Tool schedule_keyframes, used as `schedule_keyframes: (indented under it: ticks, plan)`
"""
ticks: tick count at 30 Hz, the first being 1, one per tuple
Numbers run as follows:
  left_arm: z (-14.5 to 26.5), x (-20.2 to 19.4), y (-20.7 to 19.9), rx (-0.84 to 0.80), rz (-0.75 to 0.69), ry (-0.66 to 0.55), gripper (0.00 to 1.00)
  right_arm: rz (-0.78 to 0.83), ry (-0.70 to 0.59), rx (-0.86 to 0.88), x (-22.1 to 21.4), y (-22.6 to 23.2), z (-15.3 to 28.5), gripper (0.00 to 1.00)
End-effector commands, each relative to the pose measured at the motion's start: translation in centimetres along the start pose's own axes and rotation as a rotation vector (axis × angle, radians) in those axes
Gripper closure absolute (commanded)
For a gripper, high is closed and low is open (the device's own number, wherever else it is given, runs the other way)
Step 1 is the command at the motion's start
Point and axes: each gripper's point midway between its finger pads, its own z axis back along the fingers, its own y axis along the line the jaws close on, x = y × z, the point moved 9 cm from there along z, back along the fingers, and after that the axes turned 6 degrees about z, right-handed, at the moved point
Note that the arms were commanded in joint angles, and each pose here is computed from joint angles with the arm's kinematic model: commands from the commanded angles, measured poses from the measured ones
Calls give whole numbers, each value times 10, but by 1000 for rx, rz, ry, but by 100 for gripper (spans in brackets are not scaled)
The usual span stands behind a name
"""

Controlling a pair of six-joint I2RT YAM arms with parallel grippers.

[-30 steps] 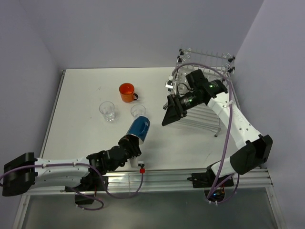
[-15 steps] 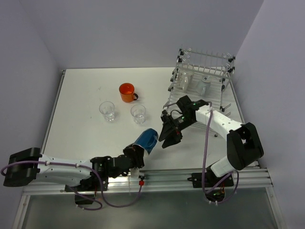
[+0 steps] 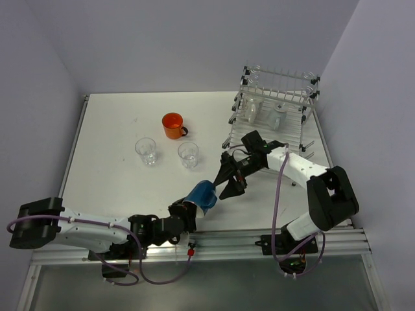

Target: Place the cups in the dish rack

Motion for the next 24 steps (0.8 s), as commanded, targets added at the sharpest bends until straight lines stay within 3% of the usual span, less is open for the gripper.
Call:
schedule_keyframes:
  ticks: [1, 12, 24]
  plan:
    - [7, -16, 35, 66, -49, 89, 100, -4, -15, -13, 1, -3, 0, 30]
    - [2, -12, 37, 24, -36, 92, 100, 23, 38, -97, 1, -12, -16, 31]
    - [-7, -6, 36, -54, 0, 101, 100, 32, 55, -171, 11, -14, -30, 41]
